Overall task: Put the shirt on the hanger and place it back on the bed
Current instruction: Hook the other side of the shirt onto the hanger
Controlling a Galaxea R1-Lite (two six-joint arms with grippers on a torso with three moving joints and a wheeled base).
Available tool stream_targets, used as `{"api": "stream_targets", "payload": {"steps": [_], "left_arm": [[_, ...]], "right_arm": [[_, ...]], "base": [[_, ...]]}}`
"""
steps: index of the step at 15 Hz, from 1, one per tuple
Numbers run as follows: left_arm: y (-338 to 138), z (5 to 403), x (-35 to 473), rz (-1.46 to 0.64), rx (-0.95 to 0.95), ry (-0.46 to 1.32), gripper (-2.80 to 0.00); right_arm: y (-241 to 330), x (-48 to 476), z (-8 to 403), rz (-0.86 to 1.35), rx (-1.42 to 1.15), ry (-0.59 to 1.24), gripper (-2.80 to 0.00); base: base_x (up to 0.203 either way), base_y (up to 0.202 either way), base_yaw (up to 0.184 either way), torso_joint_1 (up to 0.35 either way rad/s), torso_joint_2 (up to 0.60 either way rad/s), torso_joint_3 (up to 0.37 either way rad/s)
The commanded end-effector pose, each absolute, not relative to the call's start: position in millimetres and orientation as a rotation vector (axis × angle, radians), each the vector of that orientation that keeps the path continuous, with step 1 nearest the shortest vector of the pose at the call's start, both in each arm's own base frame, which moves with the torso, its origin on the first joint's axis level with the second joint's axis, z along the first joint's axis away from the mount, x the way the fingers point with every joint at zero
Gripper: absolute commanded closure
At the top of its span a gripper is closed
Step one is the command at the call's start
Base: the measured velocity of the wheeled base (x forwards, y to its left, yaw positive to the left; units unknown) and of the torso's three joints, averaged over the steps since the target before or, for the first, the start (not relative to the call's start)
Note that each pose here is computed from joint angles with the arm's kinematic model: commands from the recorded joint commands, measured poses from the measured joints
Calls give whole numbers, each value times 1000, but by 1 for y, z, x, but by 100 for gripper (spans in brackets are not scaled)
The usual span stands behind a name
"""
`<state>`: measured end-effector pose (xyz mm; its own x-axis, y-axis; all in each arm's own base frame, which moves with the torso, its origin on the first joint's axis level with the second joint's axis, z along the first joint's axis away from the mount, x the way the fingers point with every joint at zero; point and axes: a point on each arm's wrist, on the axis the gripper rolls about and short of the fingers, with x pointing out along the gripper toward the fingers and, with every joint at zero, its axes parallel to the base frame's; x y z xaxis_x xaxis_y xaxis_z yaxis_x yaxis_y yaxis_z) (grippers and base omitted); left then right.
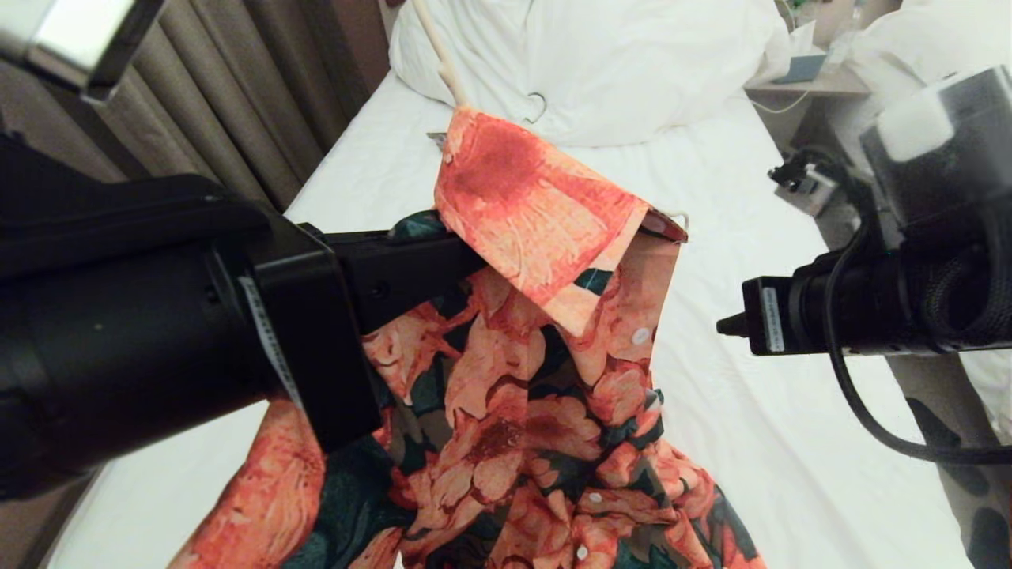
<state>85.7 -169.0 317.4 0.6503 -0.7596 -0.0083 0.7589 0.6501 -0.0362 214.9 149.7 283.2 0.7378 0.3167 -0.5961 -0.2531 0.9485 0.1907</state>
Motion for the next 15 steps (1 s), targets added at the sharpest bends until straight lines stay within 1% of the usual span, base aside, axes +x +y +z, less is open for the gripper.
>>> {"api": "stream_targets", "payload": {"steps": [1, 3, 4, 9, 13, 15], "left_arm": [[-172, 318, 87, -861, -41, 9, 0], [-172, 318, 87, -861, -44, 5, 0], [-172, 318, 87, -862, -44, 5, 0], [-173, 317, 87, -861, -42, 10, 0], [-172, 318, 87, -862, -45, 6, 0], [-171, 321, 86, -861, -53, -4, 0]], "right_arm": [[160, 225, 263, 309, 50, 734, 0], [166, 229, 255, 341, -3, 721, 0], [170, 230, 256, 370, -17, 692, -280], [177, 227, 264, 540, 24, 656, -280], [196, 250, 248, 580, 2, 581, -280], [208, 257, 236, 595, -36, 579, -280]], "base": [[0, 0, 0, 0, 0, 0], [0, 0, 0, 0, 0, 0], [0, 0, 0, 0, 0, 0], [0, 0, 0, 0, 0, 0], [0, 0, 0, 0, 0, 0], [0, 0, 0, 0, 0, 0]]}}
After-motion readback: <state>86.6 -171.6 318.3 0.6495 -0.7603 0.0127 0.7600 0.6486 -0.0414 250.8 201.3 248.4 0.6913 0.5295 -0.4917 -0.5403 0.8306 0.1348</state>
